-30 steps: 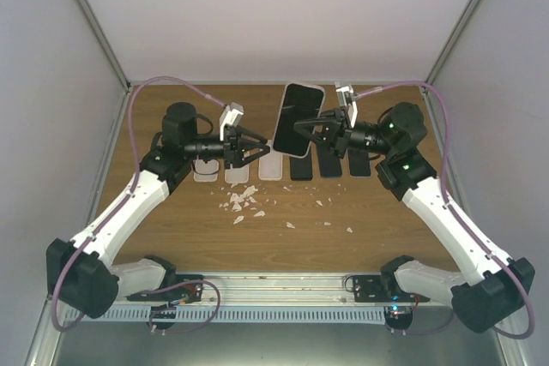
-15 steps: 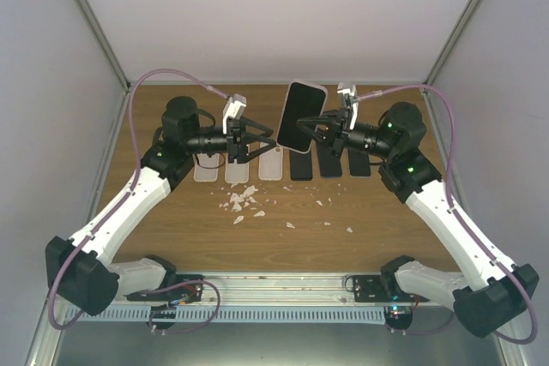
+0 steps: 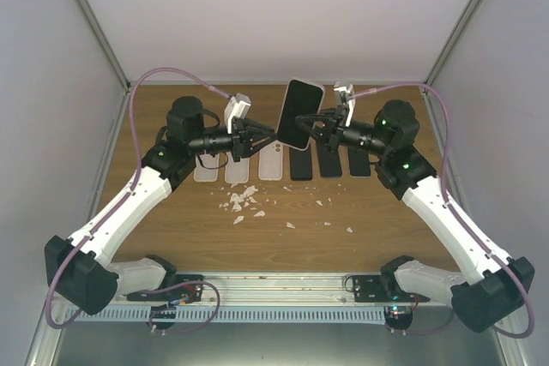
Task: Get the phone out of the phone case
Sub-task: Remove the phone case from the phone.
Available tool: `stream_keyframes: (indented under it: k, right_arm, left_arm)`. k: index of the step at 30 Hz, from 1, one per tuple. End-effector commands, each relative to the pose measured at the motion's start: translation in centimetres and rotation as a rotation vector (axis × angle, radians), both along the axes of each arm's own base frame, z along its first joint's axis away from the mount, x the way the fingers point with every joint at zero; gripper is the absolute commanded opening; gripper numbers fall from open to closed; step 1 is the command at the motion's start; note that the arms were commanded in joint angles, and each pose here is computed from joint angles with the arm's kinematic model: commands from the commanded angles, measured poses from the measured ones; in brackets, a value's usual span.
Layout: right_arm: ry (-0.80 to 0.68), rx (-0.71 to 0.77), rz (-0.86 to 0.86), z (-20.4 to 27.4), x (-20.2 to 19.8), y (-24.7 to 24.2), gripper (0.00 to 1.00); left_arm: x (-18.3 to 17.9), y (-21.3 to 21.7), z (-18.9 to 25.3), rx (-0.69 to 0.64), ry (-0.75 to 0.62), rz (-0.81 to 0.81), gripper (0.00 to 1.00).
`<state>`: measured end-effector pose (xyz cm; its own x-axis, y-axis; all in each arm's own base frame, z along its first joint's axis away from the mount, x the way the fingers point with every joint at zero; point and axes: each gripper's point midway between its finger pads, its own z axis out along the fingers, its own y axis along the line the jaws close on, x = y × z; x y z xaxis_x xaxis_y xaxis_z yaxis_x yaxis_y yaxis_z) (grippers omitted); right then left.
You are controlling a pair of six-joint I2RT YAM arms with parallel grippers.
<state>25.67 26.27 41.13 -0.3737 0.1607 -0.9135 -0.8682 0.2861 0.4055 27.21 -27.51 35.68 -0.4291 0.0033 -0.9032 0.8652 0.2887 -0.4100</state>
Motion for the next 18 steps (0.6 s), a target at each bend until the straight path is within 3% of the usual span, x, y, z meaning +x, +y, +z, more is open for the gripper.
stream_keyframes:
  k: [1, 18]
  right_arm:
    - [-0.114, 0.122, 0.150, 5.3, -3.8, 0.2, 0.01]
    - [-0.038, 0.237, 0.365, 7.7, -7.6, 0.4, 0.01]
  left_arm:
    - [3.5, 1.9, -4.1, 0.103, 0.054, 0.191, 0.24]
    - [3.7, 1.7, -5.9, 0.083, 0.123, 0.166, 0.21]
